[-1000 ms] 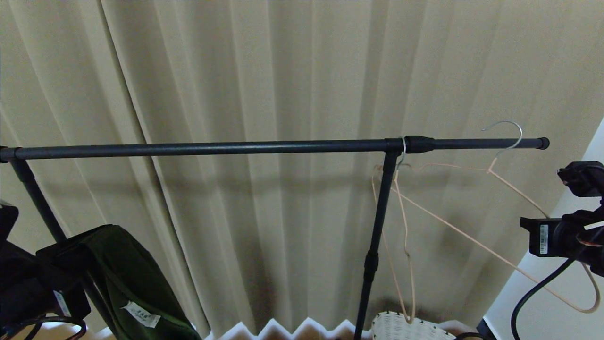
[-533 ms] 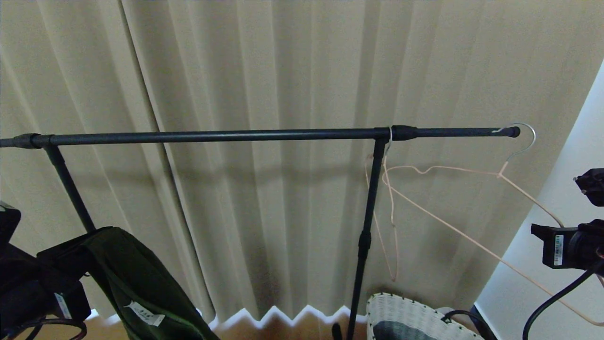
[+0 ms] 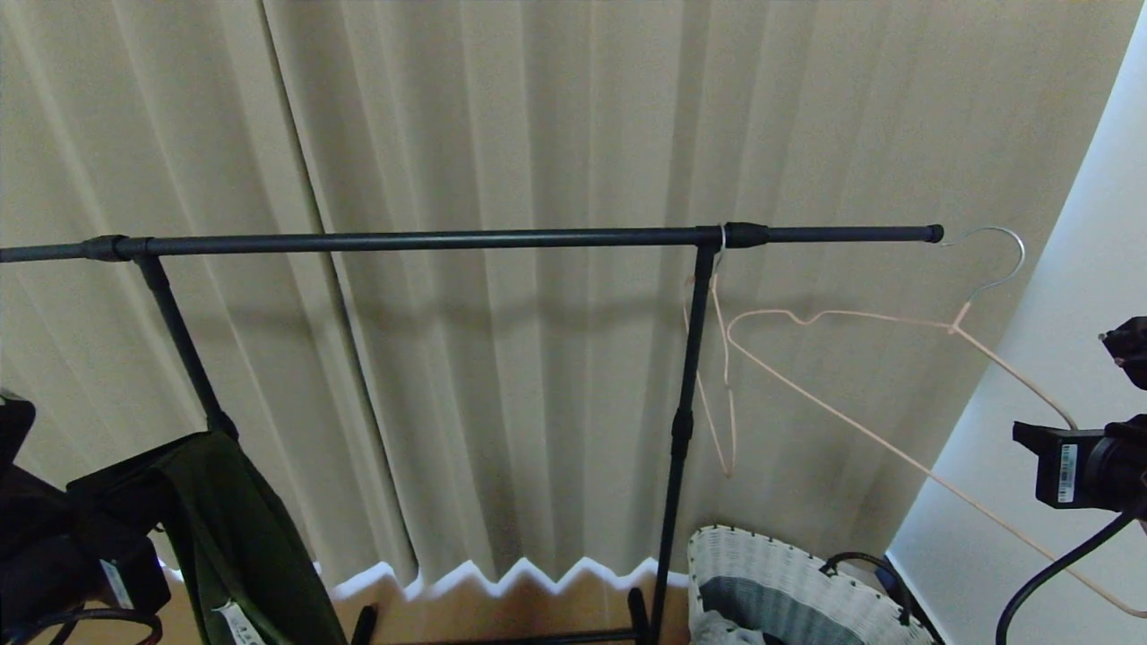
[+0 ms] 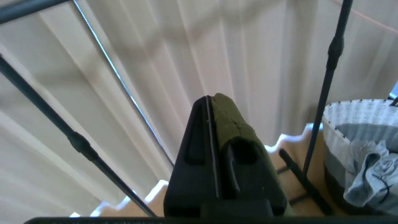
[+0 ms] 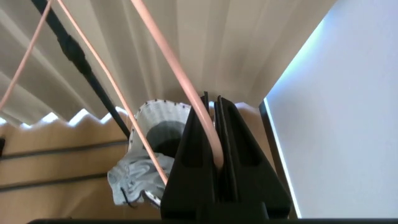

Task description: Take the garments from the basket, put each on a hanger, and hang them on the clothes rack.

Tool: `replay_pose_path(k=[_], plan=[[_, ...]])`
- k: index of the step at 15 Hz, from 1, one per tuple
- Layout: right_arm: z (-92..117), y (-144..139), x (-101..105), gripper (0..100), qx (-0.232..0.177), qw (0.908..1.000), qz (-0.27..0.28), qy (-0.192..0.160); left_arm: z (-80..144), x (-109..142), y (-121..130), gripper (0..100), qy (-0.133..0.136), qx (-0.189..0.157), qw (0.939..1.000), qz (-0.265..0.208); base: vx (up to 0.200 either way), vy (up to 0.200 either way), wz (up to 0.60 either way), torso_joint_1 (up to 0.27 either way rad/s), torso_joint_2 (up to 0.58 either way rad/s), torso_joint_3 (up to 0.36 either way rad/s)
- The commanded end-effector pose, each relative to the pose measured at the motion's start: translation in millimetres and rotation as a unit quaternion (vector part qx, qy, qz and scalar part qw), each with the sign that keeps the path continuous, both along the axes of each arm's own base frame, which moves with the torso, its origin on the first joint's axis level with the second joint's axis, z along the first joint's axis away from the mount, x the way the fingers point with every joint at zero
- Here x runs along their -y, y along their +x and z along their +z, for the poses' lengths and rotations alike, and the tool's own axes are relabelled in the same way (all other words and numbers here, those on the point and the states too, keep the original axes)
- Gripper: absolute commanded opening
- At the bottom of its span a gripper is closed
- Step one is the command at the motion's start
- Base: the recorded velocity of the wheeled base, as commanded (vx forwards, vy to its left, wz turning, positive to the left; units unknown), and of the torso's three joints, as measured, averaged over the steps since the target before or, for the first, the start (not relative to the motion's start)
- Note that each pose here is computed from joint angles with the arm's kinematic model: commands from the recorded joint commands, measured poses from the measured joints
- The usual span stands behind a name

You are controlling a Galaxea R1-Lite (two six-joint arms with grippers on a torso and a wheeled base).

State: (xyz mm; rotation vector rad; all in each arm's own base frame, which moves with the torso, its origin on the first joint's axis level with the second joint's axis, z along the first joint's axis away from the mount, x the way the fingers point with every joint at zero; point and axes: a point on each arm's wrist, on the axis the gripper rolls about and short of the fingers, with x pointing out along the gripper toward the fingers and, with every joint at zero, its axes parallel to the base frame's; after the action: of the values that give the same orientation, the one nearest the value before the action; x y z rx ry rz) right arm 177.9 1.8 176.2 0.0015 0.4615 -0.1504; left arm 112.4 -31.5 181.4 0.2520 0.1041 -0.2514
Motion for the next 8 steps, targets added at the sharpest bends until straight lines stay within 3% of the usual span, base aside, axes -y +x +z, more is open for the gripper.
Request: replay_pose_path(k=[1, 8], plan=[[2.9, -1.8, 0.0, 0, 0.010, 1.0000, 0.000, 0.001, 0.4, 0.0, -0.3, 0, 0.000, 0.002, 1.0000, 0.000, 0.000, 0.000, 0.00, 0.000, 0.00, 0.000], [28.5, -32.8, -0.4, 0, 0.087, 0.9961, 0.011, 0.007, 0.2, -0.1, 0.0, 0, -0.002, 0.000, 1.0000, 0.001, 0.000, 0.000, 0.00, 0.000, 0.00, 0.000]])
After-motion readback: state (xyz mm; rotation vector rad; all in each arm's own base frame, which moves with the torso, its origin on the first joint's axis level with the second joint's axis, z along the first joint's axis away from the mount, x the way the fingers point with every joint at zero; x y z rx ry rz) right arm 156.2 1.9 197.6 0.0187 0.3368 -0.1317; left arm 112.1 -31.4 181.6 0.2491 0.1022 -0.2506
